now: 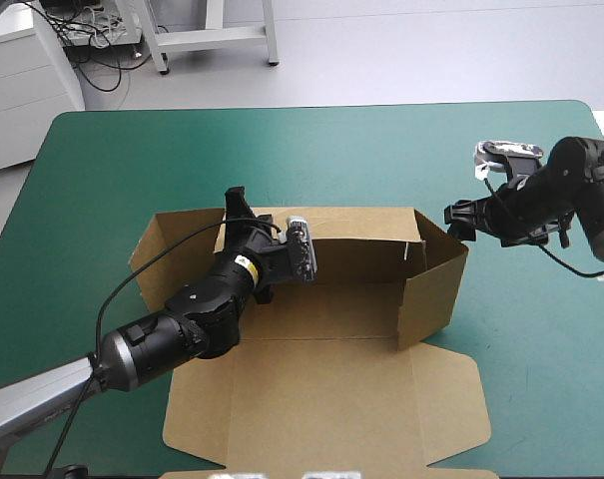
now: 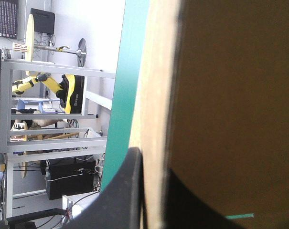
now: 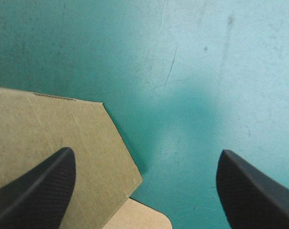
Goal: Fold the box
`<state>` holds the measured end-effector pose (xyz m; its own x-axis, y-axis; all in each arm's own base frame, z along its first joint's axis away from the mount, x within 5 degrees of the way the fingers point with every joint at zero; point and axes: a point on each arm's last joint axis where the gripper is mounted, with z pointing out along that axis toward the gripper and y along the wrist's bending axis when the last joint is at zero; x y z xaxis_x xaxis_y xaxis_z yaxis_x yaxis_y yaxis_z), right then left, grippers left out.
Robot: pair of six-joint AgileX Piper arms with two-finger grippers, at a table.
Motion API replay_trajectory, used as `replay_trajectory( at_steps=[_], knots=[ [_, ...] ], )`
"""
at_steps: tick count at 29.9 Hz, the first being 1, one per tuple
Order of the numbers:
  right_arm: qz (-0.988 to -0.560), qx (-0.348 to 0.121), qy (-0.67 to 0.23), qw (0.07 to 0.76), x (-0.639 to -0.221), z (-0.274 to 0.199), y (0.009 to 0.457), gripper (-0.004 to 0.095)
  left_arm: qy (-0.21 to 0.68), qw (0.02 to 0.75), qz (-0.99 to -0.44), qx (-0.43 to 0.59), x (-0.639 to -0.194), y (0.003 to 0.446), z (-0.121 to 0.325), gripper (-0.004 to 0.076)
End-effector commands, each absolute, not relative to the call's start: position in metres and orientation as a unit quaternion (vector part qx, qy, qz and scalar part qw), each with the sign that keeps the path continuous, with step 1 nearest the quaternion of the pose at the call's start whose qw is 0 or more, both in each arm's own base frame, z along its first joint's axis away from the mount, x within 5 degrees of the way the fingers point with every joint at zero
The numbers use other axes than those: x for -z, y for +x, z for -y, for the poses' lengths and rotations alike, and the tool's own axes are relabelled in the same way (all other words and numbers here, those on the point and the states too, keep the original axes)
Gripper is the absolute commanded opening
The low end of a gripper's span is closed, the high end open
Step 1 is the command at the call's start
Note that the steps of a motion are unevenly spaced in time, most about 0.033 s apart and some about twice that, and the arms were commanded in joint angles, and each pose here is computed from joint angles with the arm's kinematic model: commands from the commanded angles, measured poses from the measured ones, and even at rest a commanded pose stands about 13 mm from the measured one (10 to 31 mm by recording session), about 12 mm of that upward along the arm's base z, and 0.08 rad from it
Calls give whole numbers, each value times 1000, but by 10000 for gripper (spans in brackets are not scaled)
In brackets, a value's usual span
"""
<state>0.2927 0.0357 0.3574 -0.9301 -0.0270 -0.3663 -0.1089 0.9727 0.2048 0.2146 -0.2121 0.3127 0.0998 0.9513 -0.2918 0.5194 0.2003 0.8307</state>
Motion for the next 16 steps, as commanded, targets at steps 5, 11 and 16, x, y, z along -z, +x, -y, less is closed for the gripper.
replay_trajectory(
  at_steps=[5,11,16],
  knots=[
    [-963,-127,-68,227,-383,-36,261,734,562,470,-646,-215,-323,210,210,-32],
    [-956,-161,-91,227,-382,-43,256,734,561,470,-647,-214,-323,210,210,-32],
    [-946,-203,-117,225,-379,-51,253,734,559,471,-649,-212,-323,210,210,-32]
  ],
)
